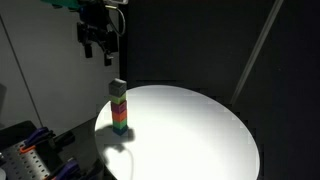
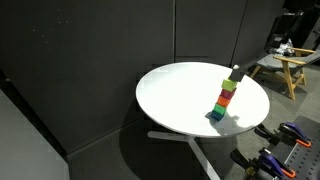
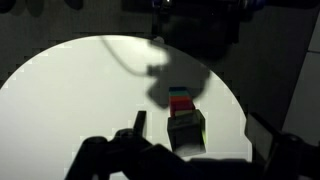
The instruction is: Put the grey block on top of the yellow block on the pile
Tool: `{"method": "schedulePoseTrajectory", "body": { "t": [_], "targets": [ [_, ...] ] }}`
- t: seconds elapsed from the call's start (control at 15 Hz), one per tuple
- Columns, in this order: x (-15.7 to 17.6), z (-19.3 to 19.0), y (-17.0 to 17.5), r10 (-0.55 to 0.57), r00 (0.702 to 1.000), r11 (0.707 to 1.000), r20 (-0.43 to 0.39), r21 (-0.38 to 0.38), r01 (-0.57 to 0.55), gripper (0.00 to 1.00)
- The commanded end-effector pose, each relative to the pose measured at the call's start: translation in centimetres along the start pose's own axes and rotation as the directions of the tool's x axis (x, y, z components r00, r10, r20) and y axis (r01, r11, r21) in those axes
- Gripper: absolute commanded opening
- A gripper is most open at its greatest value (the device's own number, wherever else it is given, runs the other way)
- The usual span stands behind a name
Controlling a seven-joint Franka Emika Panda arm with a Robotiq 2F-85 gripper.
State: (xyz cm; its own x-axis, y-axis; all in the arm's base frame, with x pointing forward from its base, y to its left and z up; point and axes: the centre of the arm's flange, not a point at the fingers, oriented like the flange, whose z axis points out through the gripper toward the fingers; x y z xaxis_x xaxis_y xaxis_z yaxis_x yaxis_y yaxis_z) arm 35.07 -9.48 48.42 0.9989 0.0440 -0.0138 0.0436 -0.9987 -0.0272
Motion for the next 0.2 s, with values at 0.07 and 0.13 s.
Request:
{"method": "schedulePoseTrajectory", "body": {
  "t": [0.07, 0.13],
  "targets": [
    [-0.01, 0.05, 0.00, 0.000, 1.000, 1.000, 0.001, 0.000, 0.000, 1.00],
    [-0.02, 0.06, 0.00, 0.000, 1.000, 1.000, 0.001, 0.000, 0.000, 1.00]
  ]
}}
